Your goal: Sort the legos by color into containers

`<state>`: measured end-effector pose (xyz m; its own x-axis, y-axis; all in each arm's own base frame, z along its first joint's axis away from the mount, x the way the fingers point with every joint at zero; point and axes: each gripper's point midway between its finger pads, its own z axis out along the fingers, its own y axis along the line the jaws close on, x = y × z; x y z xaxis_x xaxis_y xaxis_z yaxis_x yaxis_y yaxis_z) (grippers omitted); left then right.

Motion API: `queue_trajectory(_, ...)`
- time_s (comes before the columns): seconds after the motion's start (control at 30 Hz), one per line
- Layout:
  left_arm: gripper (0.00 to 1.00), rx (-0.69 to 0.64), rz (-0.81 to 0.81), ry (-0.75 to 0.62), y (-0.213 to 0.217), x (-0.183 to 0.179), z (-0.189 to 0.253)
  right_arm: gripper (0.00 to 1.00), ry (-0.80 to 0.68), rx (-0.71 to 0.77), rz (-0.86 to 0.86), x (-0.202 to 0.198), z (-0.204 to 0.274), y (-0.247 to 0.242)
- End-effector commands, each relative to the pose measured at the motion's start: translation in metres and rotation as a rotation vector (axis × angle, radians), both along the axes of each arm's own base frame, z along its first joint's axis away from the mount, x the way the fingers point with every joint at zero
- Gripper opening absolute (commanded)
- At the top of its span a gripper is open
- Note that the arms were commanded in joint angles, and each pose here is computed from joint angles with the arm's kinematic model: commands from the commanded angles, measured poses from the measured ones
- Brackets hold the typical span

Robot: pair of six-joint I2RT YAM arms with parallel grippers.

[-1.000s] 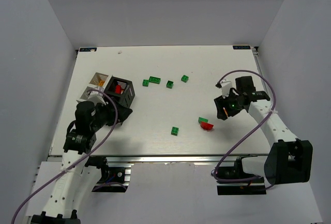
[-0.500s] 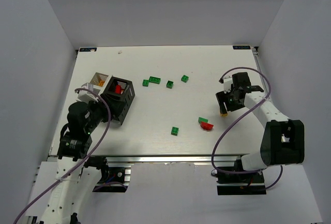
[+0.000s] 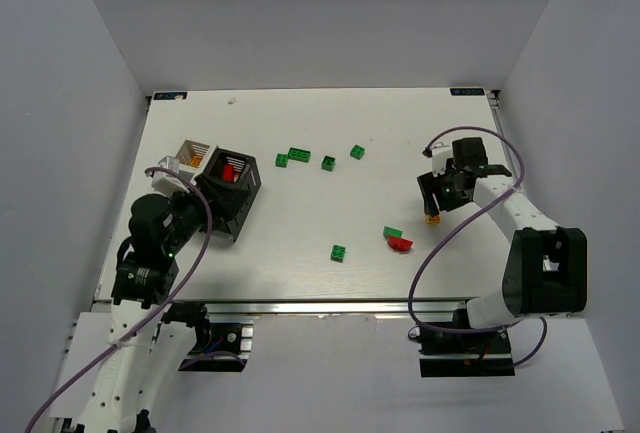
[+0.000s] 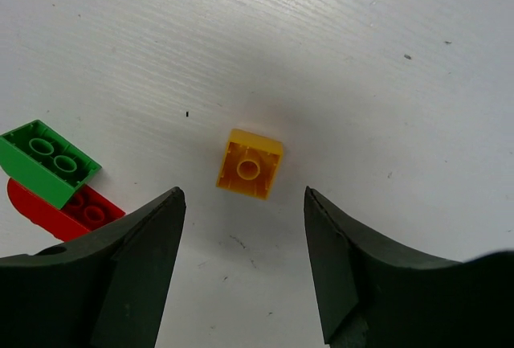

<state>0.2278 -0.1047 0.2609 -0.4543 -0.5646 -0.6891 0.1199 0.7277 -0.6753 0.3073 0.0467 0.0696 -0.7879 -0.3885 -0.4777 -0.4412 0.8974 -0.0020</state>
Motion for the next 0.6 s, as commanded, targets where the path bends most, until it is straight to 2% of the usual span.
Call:
queue_trajectory(0.0, 0.90, -0.119, -0.090, 0.012, -0.022, 0.011, 0.001, 0.66, -0.138, 0.041, 0.036, 0.026, 0.036, -0.002)
queue_trajectory(0.2, 0.91, -0.114, -0.161, 0.010, -0.044, 0.036, 0.003, 0.60, -0.066, 0.117, 0.090, 0.009, 0.029, 0.001)
queue_trajectory(0.27, 0.91, -0.071, -0.173, 0.047, -0.057, 0.049, -0.006, 0.61, -0.074, 0.172, 0.108, 0.006, 0.034, 0.001)
queue_trajectory(0.33, 0.91, -0.026, -0.253, 0.042, -0.090, 0.045, 0.001, 0.64, -0.104, 0.227, 0.121, 0.005, 0.048, -0.002)
queue_trajectory(0.37, 0.91, 0.017, -0.278, 0.086, -0.104, 0.052, -0.015, 0.65, -0.127, 0.258, 0.129, 0.007, 0.056, 0.000)
queue_trajectory(0.43, 0.90, 0.059, -0.335, 0.070, -0.136, 0.053, -0.010, 0.68, -0.184, 0.288, 0.115, 0.012, 0.076, -0.005)
queue_trajectory(0.47, 0.90, 0.117, -0.368, 0.087, -0.150, 0.058, -0.027, 0.69, -0.208, 0.330, 0.138, 0.013, 0.086, -0.002)
queue_trajectory(0.53, 0.89, 0.169, -0.463, -0.014, -0.188, 0.053, -0.017, 0.72, -0.271, 0.363, 0.163, 0.019, 0.111, -0.008)
queue_trajectory(0.57, 0.89, 0.246, -0.518, -0.042, -0.202, 0.055, -0.033, 0.73, -0.271, 0.437, 0.192, 0.012, 0.121, -0.004)
